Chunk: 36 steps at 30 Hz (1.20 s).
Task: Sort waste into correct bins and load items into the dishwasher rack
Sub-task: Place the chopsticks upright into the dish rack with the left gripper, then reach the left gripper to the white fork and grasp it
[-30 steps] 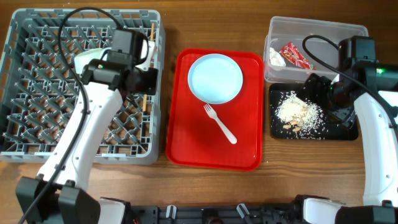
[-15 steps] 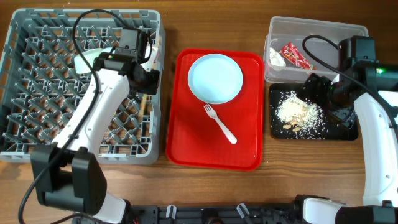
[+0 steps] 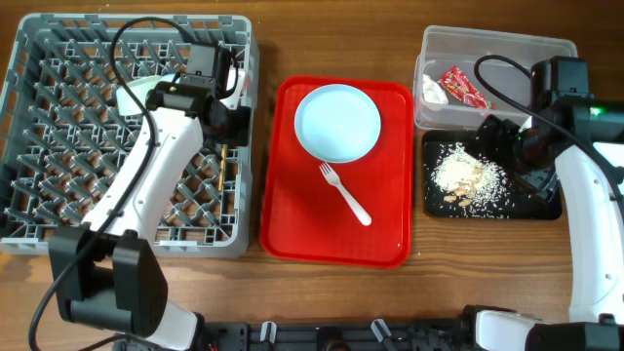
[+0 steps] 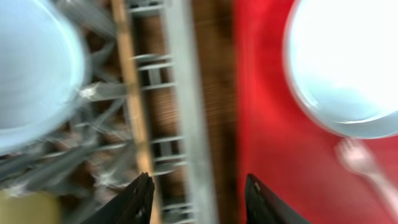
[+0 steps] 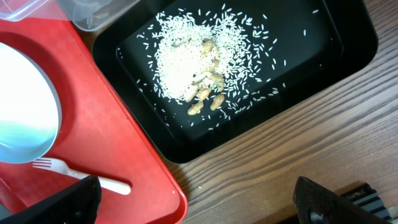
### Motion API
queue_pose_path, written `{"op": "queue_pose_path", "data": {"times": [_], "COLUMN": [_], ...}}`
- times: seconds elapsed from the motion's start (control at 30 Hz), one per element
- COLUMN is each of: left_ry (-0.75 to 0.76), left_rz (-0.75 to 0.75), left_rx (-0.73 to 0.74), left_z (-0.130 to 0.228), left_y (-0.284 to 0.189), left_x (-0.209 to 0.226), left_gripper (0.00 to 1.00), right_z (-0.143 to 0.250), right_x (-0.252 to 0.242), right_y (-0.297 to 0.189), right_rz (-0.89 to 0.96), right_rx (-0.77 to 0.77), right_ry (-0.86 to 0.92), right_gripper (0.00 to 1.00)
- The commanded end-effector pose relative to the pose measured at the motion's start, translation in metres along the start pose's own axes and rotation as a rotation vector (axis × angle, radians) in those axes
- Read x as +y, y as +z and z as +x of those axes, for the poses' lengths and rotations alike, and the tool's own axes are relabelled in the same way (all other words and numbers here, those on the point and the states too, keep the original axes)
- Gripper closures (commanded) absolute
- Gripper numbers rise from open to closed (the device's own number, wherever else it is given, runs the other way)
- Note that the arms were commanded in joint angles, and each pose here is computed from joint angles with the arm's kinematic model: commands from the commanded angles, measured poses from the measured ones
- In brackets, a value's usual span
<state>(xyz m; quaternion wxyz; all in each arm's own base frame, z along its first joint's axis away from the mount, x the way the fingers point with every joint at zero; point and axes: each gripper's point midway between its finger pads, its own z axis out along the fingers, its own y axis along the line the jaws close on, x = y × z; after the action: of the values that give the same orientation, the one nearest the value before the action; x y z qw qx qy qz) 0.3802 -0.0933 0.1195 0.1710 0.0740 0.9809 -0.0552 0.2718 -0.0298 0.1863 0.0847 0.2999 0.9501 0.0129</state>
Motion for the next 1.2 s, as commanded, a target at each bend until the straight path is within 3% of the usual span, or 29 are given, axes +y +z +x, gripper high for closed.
{"op": "queue_pose_path", "data": {"times": [0.0,0.07,0.1,0.13,0.17,0.23,0.27,0.33,0.4,0.43,0.47,0.53,0.83,1.17], "left_ry": [-0.179,-0.236,-0.25,-0.249,-0.233,-0.198,-0.174,-0.143,-0.208,-0.254,-0.266,-0.275,-0.312,-0.351], "left_rz": [0.233,0.258,0.27,0.283,0.297,0.32,0.323,0.296,0.212,0.169,0.15,0.127,0.008,-0.086], "left_rx": [-0.019,0.004,0.015,0.02,0.019,0.021,0.023,0.022,0.026,0.03,0.036,0.06,0.144,0.139], "left_z": [-0.007,-0.003,-0.001,0.001,0.002,0.006,0.009,0.014,0.021,0.026,0.031,0.041,0.079,0.086], "left_y": [-0.018,-0.018,-0.017,-0.016,-0.015,-0.013,-0.012,-0.006,0.004,0.009,0.014,0.025,0.07,0.1], "left_x": [-0.061,-0.079,-0.091,-0.105,-0.117,-0.139,-0.148,-0.159,-0.161,-0.164,-0.168,-0.178,-0.194,-0.182], "left_gripper": [0.54,0.55,0.51,0.4,0.39,0.27,0.28,0.5,0.58,0.52,0.39,0.36,0.35,0.34], "right_z": [-0.004,-0.005,-0.005,-0.005,-0.005,-0.005,-0.005,-0.005,-0.005,-0.005,-0.005,-0.005,-0.004,-0.005], "right_x": [-0.001,-0.001,-0.001,0.0,0.0,0.0,0.0,0.0,0.0,0.0,0.0,0.0,0.0,0.0], "right_y": [-0.005,-0.005,-0.005,-0.005,-0.005,-0.005,-0.005,-0.005,-0.005,-0.005,-0.005,-0.005,-0.005,-0.005], "right_rz": [0.006,0.005,0.005,0.002,0.001,0.001,0.001,0.002,0.001,0.001,0.001,0.001,0.001,0.001], "right_rx": [-0.026,-0.027,-0.027,-0.026,-0.026,-0.026,-0.026,-0.026,-0.026,-0.026,-0.026,-0.026,-0.026,-0.026], "right_ry": [-0.008,-0.007,-0.006,-0.007,-0.006,-0.006,-0.007,-0.007,-0.007,-0.007,-0.007,-0.007,-0.008,-0.008], "right_gripper": [0.01,0.0,0.0,0.0,0.0,0.0,0.0,0.0,0.0,0.0,0.0,0.0,0.0,0.0]}}
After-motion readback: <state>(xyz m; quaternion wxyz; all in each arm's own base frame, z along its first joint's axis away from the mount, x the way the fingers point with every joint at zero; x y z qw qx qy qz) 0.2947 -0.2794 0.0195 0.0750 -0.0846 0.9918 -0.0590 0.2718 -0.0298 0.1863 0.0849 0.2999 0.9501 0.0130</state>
